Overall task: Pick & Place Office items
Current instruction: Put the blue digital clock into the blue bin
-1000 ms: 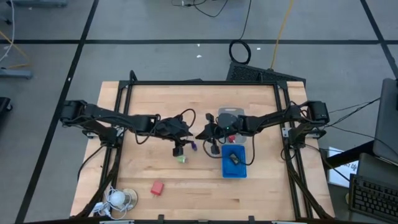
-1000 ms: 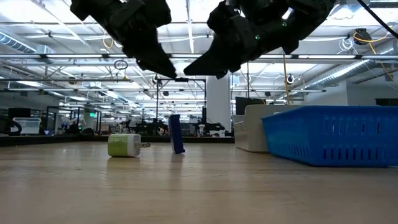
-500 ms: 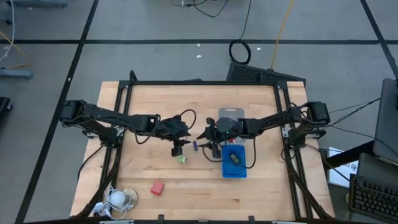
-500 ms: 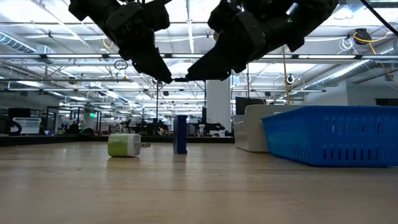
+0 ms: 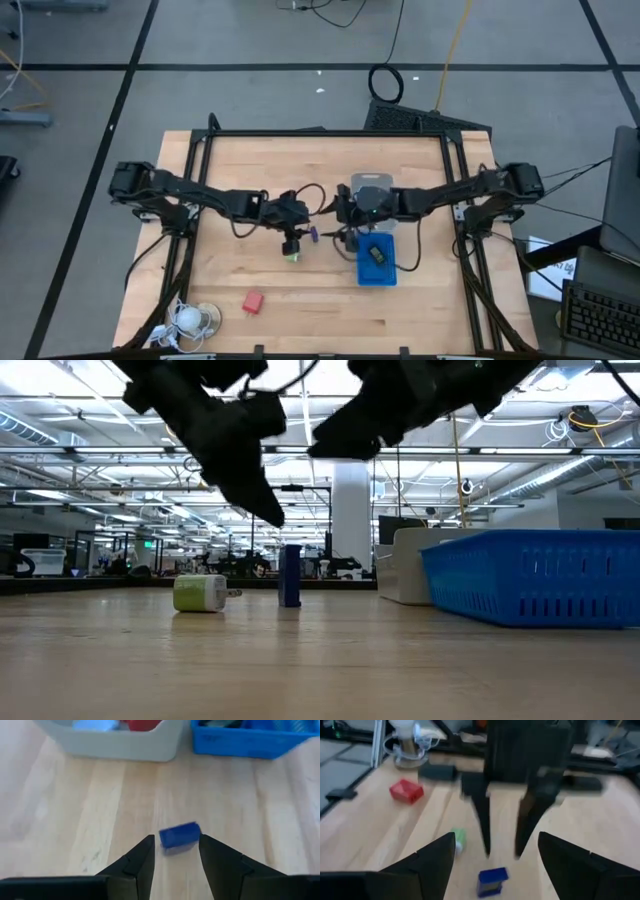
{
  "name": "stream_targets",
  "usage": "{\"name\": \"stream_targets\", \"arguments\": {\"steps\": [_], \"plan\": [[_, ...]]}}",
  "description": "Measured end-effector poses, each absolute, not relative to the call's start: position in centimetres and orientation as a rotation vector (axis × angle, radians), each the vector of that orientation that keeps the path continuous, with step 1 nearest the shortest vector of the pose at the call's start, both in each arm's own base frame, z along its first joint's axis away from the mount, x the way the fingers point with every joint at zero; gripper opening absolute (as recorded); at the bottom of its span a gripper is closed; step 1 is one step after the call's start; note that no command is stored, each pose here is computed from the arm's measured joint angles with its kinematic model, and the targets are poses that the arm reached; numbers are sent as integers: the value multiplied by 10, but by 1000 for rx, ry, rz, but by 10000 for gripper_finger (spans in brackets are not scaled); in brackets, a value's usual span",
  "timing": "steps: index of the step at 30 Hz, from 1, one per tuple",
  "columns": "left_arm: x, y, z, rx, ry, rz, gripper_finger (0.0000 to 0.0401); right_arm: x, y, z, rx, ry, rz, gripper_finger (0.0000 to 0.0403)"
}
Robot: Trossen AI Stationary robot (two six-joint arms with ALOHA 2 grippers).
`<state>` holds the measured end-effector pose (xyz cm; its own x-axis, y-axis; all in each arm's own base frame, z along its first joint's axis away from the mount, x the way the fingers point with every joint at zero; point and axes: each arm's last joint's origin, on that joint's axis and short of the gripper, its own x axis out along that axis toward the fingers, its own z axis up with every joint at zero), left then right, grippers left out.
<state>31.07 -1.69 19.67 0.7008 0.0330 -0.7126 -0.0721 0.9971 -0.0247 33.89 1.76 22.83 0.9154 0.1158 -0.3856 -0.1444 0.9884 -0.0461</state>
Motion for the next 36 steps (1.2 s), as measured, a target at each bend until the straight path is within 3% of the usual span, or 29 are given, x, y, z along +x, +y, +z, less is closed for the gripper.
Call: {"name": "stream_targets", "arguments": {"steps": [5,14,19,25,36], "plan": [[320,-14,177,-185,817,121,175,322,15,248,-70,402,130,273],[325,-16,174,-173,792,121,290,309,15,258,-75,415,131,270],[325,-20,171,-165,805,108,331,307,14,251,-74,435,130,271],[324,-25,167,-13,839,33,340,306,14,251,-74,432,130,270],[324,-26,167,290,829,-117,315,306,14,251,-74,431,130,268]]}}
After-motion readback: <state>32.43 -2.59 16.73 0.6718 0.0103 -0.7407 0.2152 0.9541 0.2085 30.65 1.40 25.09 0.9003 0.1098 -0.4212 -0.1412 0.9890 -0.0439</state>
